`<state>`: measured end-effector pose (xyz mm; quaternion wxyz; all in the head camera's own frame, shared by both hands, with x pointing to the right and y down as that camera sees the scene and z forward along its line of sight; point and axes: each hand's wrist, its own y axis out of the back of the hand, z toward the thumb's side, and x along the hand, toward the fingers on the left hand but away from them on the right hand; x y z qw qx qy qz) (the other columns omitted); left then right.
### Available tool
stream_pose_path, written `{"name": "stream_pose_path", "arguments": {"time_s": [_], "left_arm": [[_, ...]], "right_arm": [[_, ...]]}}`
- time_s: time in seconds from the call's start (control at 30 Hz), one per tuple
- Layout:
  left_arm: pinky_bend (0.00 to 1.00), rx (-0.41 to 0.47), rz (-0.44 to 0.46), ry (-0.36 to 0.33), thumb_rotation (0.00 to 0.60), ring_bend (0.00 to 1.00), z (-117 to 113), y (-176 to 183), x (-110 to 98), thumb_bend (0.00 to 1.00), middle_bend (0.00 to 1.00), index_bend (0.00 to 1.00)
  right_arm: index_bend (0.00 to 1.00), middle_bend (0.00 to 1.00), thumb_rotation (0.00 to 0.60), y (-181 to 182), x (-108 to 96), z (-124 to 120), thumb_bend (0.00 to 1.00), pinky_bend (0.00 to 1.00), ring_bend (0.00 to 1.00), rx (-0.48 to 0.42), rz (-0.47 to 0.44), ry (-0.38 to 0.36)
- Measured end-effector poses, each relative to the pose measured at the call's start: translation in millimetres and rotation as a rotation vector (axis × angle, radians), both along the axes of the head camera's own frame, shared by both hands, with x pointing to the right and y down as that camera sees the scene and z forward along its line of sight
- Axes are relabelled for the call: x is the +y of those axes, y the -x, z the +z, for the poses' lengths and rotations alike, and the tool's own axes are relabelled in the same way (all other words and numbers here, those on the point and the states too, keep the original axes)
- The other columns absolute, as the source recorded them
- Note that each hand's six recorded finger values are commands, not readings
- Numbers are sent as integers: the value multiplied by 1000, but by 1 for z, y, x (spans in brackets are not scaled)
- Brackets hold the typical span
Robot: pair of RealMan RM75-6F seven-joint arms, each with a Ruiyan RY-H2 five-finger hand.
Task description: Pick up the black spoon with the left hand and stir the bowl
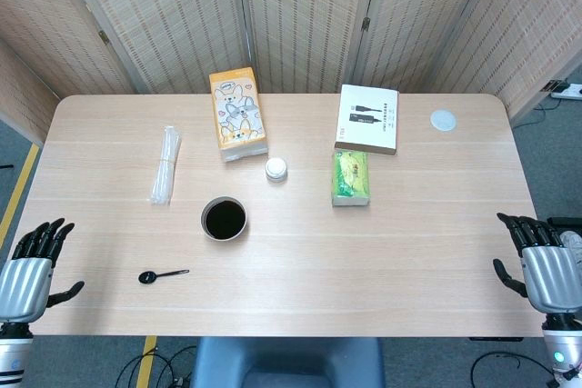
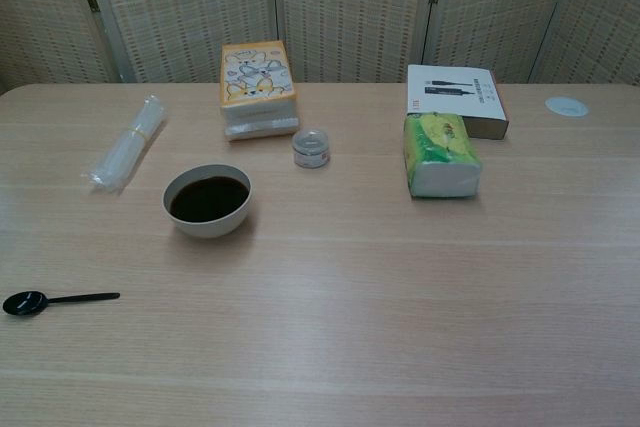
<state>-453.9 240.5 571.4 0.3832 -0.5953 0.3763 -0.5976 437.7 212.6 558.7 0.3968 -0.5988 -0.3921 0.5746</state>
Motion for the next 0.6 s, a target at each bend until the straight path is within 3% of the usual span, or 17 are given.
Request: {"name": "stream_pose_path", "arguments": {"time_s": [0.6], "left_arm": [[182, 19, 17, -16, 600, 112, -2, -5, -4, 135, 123, 157]], "right_arm": [[174, 229, 600, -1, 1, -3, 256, 213, 195, -4, -3, -14]]}}
